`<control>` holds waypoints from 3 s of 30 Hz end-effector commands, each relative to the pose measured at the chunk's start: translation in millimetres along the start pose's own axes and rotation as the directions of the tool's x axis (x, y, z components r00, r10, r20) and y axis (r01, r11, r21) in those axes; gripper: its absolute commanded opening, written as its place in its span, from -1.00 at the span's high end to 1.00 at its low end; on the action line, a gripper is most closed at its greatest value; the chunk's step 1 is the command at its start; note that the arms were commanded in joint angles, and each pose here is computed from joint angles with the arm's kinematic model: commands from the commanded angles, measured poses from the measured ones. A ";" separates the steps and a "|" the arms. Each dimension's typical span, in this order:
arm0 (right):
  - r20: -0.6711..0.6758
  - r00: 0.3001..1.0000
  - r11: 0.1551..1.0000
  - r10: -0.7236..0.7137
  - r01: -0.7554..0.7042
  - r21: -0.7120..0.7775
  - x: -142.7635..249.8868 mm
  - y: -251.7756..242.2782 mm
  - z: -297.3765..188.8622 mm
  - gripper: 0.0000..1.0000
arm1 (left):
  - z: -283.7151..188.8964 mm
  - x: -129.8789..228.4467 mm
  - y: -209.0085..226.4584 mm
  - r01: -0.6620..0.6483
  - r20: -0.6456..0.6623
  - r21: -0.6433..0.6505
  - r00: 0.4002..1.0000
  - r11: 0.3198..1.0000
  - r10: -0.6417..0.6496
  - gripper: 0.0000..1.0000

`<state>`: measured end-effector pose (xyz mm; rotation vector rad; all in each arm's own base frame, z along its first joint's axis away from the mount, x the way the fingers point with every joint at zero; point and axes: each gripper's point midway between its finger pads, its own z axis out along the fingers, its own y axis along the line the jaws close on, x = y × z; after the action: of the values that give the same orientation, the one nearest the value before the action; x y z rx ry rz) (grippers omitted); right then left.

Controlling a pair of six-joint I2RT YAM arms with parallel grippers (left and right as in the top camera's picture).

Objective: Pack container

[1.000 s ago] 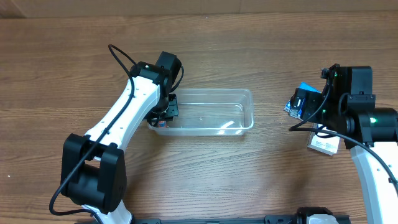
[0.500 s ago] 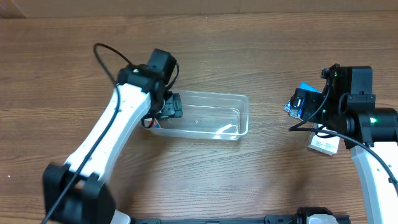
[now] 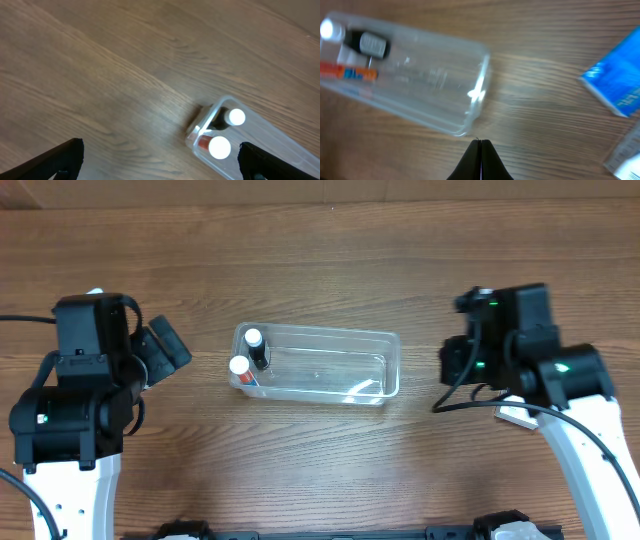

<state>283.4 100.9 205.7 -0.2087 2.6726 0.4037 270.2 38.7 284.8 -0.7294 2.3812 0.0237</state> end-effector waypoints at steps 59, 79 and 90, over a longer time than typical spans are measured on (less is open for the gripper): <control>0.110 0.765 0.662 0.634 -0.612 0.432 -21.8 -222.2 104.1 -1.00 | 20.7 7.1 3.1 -0.015 -0.088 -0.044 0.996 0.999 0.011 -1.00; -0.029 0.789 0.730 0.614 -0.554 0.401 -5.5 -222.0 152.0 -1.00 | 21.0 6.5 2.7 -0.015 -0.085 -0.043 0.996 0.999 0.011 -1.00; -0.013 0.792 0.717 0.610 -0.545 0.434 -4.1 -229.8 152.8 -1.00 | 20.8 8.1 3.6 -0.016 -0.092 -0.046 0.996 0.999 0.012 -1.00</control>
<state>388.9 -63.3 19.2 0.7929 2.8622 0.0130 274.4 40.9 262.1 -0.7560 2.4803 0.0547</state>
